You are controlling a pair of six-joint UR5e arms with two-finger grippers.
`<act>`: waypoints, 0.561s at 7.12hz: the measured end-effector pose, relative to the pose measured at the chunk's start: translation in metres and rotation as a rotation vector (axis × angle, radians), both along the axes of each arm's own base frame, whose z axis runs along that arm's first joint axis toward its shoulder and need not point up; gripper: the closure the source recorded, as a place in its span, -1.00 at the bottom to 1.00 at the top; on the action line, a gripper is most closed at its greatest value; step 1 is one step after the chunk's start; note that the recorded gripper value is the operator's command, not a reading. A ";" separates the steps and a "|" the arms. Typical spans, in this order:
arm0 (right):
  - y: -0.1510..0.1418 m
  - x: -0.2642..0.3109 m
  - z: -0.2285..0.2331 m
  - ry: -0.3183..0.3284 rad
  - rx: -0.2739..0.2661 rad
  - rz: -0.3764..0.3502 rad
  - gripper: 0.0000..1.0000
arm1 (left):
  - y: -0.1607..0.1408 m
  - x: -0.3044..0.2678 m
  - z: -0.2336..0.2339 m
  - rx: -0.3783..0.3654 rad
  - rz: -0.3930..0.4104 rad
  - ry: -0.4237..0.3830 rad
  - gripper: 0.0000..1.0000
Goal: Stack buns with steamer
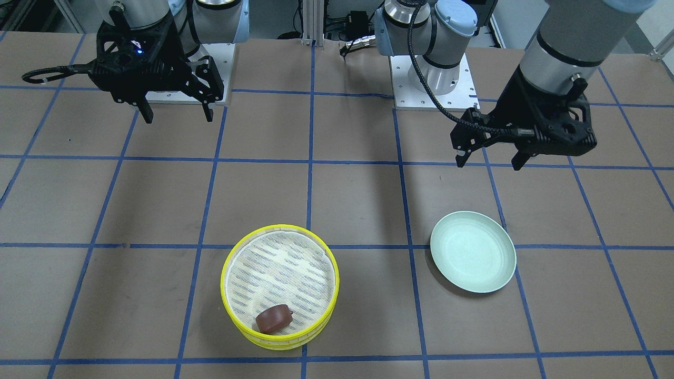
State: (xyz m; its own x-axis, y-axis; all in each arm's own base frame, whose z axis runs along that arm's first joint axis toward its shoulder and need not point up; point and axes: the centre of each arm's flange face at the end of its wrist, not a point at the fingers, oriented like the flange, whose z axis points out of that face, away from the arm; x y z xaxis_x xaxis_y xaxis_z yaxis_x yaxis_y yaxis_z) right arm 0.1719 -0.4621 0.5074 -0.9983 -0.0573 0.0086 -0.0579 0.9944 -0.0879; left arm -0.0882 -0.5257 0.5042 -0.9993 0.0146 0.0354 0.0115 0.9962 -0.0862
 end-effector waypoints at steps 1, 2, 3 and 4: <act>0.000 -0.001 0.000 0.005 0.001 0.001 -1.00 | 0.009 0.000 0.007 -0.005 0.000 -0.001 -1.00; 0.000 -0.001 0.000 0.005 0.003 0.000 -1.00 | 0.013 -0.001 0.007 0.001 -0.002 -0.001 -1.00; 0.000 -0.001 0.000 0.005 0.004 -0.001 -1.00 | 0.016 -0.001 0.004 0.015 -0.005 -0.001 -1.00; 0.000 -0.002 -0.001 0.006 0.007 -0.002 -1.00 | 0.018 -0.002 0.001 0.028 -0.007 0.000 -1.00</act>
